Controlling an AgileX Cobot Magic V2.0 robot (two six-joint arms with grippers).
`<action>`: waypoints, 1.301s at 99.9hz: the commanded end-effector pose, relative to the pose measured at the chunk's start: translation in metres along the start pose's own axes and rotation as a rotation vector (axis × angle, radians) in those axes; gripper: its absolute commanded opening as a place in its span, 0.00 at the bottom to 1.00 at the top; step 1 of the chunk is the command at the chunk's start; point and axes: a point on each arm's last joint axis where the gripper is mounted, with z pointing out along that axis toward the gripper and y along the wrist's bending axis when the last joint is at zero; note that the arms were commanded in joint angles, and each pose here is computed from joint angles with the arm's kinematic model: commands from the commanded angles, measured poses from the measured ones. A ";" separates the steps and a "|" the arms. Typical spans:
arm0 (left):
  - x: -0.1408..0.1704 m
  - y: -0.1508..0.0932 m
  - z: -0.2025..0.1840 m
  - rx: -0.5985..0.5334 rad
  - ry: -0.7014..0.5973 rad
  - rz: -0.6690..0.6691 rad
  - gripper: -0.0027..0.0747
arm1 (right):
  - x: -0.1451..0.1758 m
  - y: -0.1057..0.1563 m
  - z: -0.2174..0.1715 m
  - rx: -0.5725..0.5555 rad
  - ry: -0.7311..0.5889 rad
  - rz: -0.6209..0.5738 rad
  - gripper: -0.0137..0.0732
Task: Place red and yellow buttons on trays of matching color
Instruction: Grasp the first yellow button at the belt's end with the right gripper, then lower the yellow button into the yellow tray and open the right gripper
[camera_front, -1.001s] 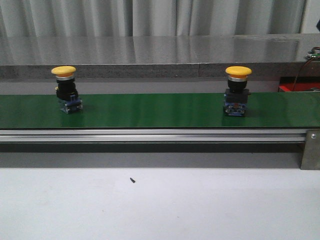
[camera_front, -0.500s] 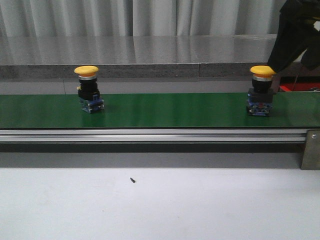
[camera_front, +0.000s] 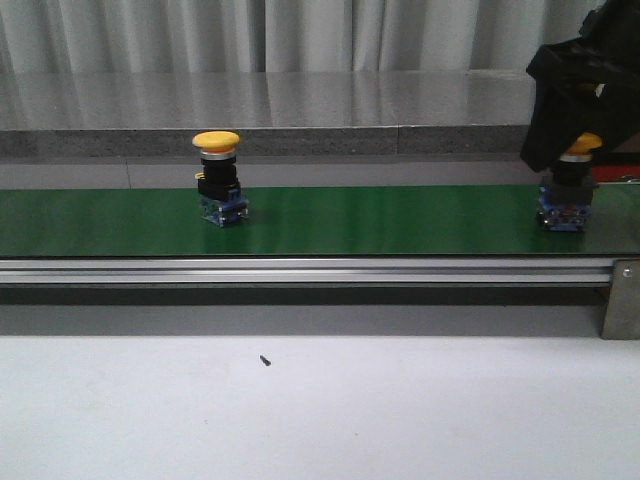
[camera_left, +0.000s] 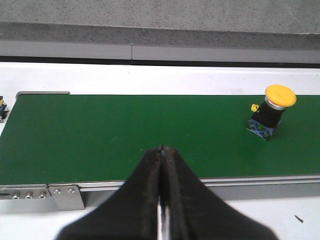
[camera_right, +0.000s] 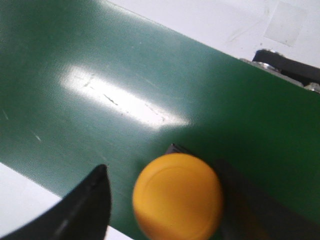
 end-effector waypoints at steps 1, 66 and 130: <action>-0.015 -0.001 -0.005 -0.001 -0.107 -0.012 0.01 | -0.012 -0.001 -0.017 0.025 -0.079 -0.021 0.49; -0.015 -0.001 -0.005 -0.001 -0.107 -0.012 0.01 | 0.040 -0.038 -0.096 0.112 -0.064 0.165 0.35; -0.015 -0.001 -0.005 -0.001 -0.107 -0.012 0.01 | 0.143 -0.080 -0.072 0.265 -0.045 0.514 0.35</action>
